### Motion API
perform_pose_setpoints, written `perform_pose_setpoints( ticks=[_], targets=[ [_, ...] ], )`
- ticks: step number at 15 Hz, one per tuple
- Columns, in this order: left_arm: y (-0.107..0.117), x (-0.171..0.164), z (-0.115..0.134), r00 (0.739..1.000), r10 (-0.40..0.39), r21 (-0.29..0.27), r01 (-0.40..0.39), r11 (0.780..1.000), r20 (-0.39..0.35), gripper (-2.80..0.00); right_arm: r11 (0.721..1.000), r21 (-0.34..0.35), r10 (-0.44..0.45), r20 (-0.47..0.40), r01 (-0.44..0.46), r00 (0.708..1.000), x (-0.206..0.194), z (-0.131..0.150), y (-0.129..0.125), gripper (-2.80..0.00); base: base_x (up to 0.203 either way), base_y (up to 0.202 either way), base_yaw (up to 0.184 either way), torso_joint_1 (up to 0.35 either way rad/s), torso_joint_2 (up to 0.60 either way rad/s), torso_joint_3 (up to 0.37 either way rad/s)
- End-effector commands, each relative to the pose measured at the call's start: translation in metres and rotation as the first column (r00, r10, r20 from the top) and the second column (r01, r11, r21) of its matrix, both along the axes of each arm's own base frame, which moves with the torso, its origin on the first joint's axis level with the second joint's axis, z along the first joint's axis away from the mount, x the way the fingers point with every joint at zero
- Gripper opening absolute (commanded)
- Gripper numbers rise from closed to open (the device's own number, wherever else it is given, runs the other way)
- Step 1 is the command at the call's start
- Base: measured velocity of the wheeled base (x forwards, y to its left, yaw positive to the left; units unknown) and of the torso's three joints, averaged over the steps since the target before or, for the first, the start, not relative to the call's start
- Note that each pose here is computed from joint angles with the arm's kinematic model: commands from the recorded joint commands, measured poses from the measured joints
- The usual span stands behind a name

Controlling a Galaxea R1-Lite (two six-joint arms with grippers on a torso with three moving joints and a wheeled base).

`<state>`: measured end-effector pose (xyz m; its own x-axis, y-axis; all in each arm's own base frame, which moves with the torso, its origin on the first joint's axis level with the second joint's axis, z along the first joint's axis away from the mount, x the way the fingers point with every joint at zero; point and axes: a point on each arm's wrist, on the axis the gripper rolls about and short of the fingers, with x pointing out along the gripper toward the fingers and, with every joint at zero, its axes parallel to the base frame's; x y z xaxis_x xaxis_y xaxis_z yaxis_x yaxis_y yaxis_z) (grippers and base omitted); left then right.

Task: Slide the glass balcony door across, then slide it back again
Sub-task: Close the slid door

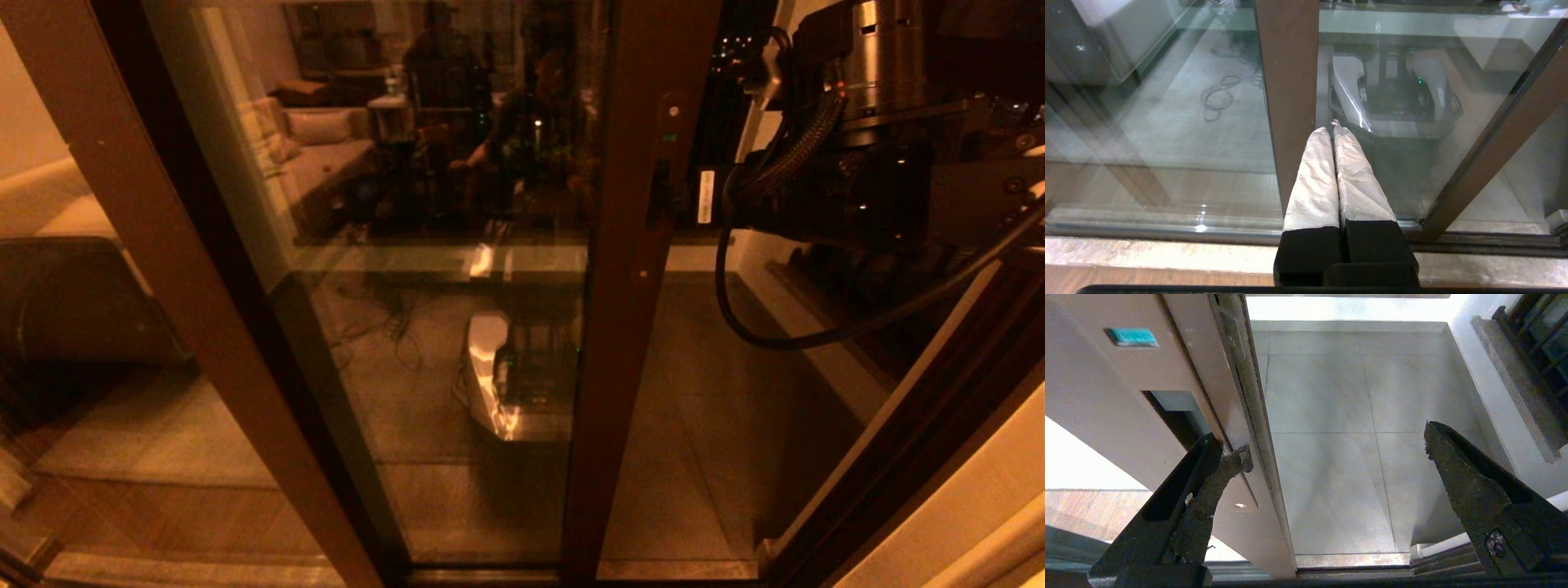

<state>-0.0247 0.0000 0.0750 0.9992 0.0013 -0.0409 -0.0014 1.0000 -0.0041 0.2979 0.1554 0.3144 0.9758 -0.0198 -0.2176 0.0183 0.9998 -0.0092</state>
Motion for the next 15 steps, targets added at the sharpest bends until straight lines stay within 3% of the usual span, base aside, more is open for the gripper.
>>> perform_pose_setpoints(
  ticks=[1, 15],
  targets=[
    [0.000, 0.000, 0.000, 1.000, 0.000, 0.000, 0.000, 1.000, 0.001, -2.80, 1.000, 0.005, 0.002, 0.010, -0.002, 1.000, -0.003, 0.004, -0.002, 0.00, 0.000, 0.000, 0.000, 0.000, 0.00, 0.000],
    [0.000, 0.000, 0.000, 1.000, 0.000, 0.000, 0.000, 1.000, 0.001, -2.80, 1.000, -0.016, -0.010, -0.027, 0.009, 1.000, 0.021, -0.015, 0.008, 0.00, 0.000, 0.000, 0.000, 0.000, 0.00, 0.000]
  ],
)
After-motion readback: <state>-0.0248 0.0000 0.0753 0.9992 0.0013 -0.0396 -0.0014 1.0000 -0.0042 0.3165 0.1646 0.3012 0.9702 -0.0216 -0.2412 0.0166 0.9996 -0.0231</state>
